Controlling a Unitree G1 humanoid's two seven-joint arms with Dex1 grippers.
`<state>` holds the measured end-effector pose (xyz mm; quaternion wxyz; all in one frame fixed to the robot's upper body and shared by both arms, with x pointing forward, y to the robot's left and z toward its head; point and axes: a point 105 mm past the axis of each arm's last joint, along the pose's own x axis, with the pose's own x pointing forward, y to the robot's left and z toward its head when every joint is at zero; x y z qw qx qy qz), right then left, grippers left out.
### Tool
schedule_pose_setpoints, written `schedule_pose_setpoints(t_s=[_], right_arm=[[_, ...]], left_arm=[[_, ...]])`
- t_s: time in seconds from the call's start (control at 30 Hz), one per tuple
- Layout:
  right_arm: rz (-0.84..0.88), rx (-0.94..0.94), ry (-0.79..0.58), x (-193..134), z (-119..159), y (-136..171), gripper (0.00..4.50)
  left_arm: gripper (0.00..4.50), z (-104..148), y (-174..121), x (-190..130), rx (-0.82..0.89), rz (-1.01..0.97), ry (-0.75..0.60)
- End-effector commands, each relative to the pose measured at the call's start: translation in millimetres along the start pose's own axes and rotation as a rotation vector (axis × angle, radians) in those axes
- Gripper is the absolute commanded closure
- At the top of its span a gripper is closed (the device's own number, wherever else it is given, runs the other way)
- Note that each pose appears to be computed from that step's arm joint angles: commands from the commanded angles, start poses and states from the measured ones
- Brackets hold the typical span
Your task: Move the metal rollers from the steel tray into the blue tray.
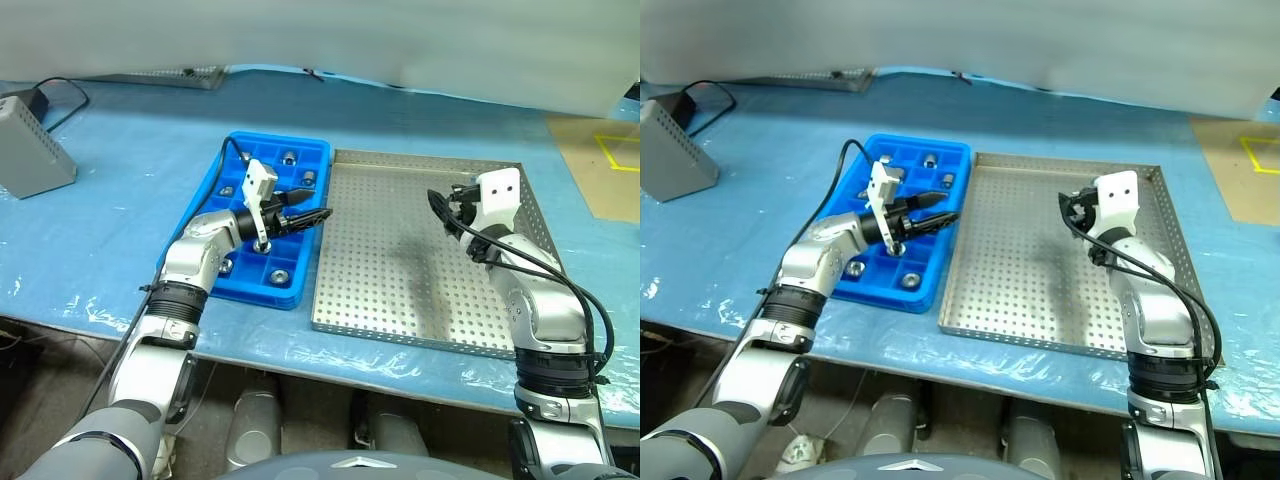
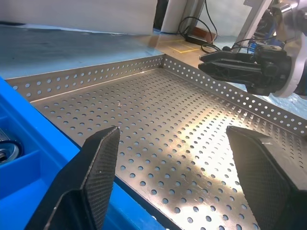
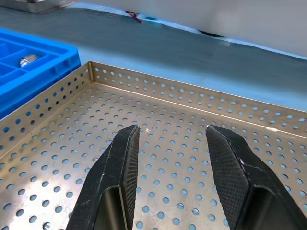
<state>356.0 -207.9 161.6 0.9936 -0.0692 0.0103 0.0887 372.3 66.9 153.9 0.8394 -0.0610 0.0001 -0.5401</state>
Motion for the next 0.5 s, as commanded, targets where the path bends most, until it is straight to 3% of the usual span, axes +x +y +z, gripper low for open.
schedule_pose_setpoints(t_s=[0.03, 0.5], right_arm=[[0.003, -0.004, -0.076, -6.6, 19.6, 1.5, 2.27], [-0.014, -0.011, -0.060, -8.7, 16.6, -4.5, 2.27]], left_arm=[[0.76, 10.1, -0.6, -4.1, 0.038, -0.003, -0.023], [0.76, 15.2, 7.5, -13.4, 0.043, 0.068, -0.060]])
